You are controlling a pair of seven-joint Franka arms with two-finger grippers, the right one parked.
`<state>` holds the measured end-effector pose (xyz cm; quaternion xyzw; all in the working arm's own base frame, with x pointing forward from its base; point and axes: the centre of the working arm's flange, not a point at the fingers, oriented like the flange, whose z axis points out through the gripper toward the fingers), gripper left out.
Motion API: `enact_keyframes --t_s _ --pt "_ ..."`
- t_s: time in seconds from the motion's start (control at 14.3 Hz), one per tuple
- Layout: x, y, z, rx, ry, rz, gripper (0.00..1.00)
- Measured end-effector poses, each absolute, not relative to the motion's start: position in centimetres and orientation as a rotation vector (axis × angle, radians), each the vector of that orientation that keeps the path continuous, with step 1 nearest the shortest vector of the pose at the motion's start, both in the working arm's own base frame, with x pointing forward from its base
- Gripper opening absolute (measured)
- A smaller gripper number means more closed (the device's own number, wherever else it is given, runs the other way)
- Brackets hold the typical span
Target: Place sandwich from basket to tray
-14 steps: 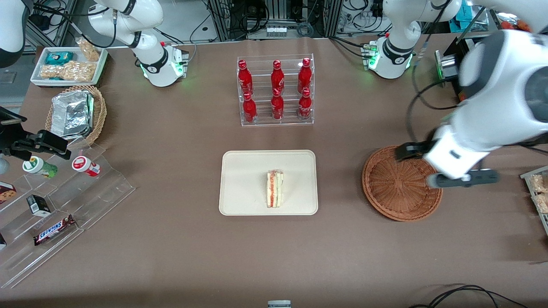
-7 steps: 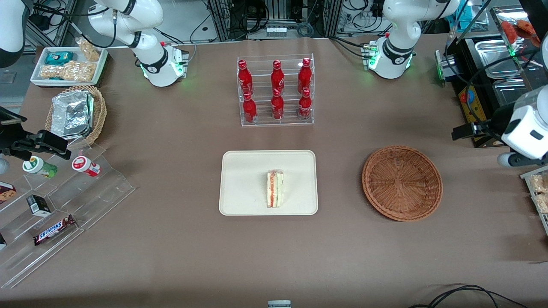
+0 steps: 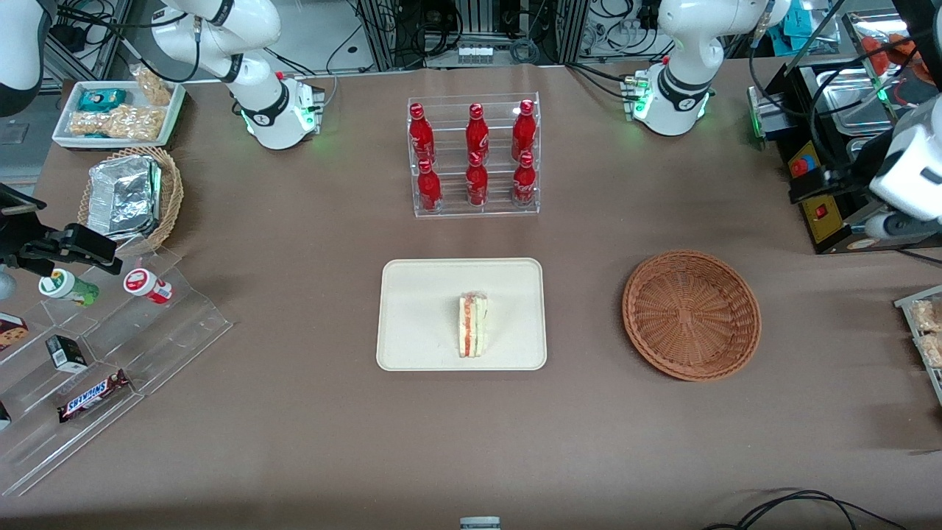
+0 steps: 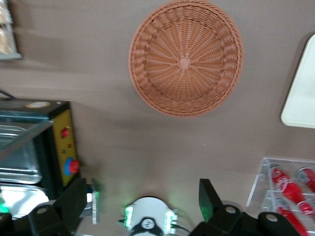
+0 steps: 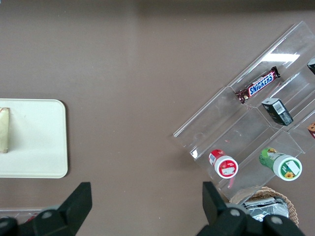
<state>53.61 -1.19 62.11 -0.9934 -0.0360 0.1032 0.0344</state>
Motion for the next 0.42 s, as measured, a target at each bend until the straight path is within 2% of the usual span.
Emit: enact_keyframes --t_s 0.42 --pt "52.8 -0.8 63.9 -3.059 -0.068 0.268 1.00"
